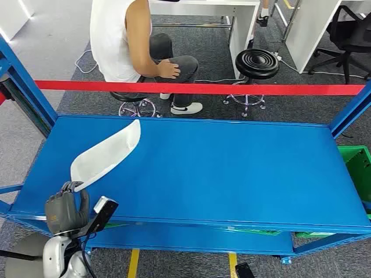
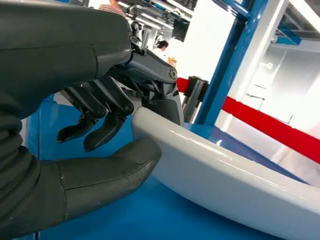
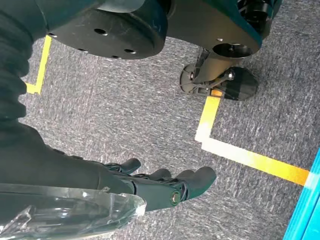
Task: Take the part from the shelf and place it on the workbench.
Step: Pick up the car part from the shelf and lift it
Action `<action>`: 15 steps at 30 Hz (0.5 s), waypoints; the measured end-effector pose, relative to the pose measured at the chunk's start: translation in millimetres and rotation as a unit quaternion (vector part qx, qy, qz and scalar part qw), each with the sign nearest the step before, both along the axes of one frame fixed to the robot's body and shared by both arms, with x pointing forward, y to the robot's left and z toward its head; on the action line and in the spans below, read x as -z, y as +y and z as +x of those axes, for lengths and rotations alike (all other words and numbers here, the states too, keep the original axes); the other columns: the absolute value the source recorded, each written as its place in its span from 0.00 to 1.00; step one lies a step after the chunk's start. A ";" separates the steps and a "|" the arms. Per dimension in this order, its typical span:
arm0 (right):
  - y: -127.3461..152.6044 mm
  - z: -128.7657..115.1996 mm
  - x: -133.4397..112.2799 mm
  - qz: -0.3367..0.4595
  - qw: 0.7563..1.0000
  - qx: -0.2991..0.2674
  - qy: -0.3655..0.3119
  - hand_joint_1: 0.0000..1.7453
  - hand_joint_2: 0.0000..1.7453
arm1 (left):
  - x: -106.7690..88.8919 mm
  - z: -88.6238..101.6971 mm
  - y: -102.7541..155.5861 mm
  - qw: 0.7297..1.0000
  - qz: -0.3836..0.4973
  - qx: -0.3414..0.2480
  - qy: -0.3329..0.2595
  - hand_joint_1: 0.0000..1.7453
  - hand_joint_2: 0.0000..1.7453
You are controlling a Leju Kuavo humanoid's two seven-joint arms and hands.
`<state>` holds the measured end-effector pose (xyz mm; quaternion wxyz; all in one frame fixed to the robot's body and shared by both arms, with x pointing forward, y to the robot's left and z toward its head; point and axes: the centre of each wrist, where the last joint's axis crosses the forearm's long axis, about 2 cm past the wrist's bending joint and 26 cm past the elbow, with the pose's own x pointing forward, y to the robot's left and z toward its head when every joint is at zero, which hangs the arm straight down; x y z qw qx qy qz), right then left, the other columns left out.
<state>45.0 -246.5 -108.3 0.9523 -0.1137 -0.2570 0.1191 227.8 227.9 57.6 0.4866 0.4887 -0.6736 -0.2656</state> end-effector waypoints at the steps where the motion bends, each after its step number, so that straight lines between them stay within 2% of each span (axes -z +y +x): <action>1: 0.0 0.0 0.0 0.000 1.000 0.000 0.000 0.00 1.00 | -0.3 -0.2 0.1 1.000 0.002 0.001 -0.001 1.00 1.00; 15: -1.1 -0.1 0.1 0.001 1.000 -0.001 0.000 0.00 1.00 | -5.2 -1.0 1.4 1.000 0.019 0.001 -0.009 1.00 1.00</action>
